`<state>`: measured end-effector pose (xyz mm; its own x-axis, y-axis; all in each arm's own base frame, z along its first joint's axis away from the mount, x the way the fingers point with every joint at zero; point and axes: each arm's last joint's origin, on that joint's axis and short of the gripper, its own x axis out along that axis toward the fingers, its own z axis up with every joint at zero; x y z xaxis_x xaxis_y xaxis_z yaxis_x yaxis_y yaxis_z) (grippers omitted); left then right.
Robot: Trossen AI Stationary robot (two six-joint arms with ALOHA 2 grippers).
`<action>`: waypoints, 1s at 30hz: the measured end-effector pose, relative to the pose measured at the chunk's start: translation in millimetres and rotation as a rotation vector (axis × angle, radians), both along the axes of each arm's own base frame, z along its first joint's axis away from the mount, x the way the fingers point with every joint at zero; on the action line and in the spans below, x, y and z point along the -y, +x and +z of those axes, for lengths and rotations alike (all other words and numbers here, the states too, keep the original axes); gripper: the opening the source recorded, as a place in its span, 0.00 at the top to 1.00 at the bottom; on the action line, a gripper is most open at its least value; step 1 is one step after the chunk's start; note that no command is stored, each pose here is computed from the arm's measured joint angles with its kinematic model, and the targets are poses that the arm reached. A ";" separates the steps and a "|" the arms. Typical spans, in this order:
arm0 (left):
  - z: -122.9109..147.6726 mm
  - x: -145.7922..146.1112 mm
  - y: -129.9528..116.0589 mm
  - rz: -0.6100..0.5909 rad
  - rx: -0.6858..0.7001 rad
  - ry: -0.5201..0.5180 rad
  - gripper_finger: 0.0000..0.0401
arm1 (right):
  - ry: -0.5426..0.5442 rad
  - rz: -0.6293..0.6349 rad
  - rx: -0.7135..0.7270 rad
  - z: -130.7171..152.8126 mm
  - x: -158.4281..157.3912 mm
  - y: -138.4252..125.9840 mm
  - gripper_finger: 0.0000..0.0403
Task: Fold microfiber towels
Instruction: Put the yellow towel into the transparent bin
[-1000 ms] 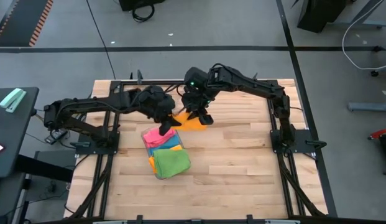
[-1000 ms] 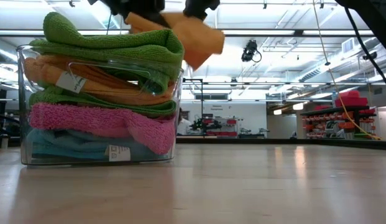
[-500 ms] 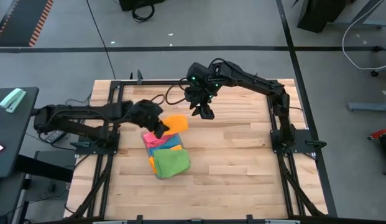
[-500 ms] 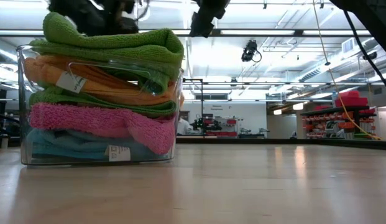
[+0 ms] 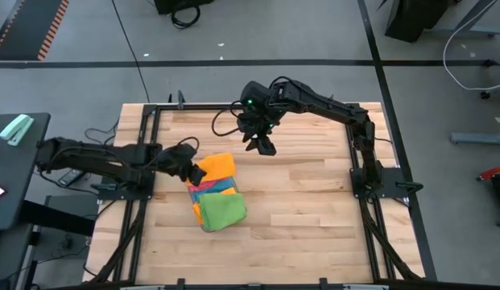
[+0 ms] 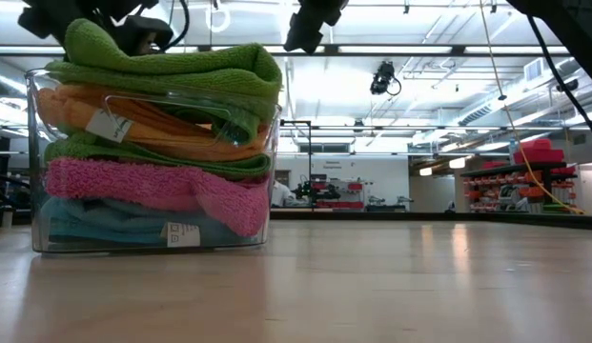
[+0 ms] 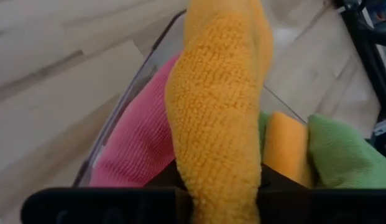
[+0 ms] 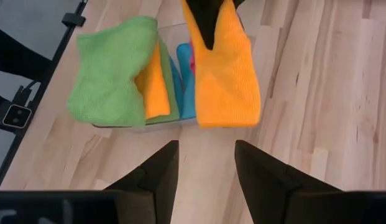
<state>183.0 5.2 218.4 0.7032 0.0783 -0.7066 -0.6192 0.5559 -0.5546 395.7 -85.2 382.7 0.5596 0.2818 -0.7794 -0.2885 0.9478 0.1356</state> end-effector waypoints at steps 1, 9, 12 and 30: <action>0.0 1.3 -0.1 0.004 -0.001 0.015 0.86 | 0.000 0.000 0.001 0.0 0.0 0.1 0.59; -11.2 2.7 -6.0 0.041 -0.145 0.101 0.87 | 0.000 -0.004 0.011 0.6 0.2 1.0 0.59; -11.5 2.5 -3.4 0.031 -0.138 0.124 0.77 | -0.001 -0.006 0.019 1.1 0.3 1.7 0.59; 40.6 1.4 -13.2 -0.192 -0.167 0.364 0.30 | 0.015 -0.020 0.036 2.4 1.2 3.3 0.59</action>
<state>169.9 3.8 259.0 0.6083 0.2222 -0.7620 -0.5498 0.8103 -0.2026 399.0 -86.4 385.1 0.5932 0.2820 -0.7540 -0.2743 0.9514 0.1400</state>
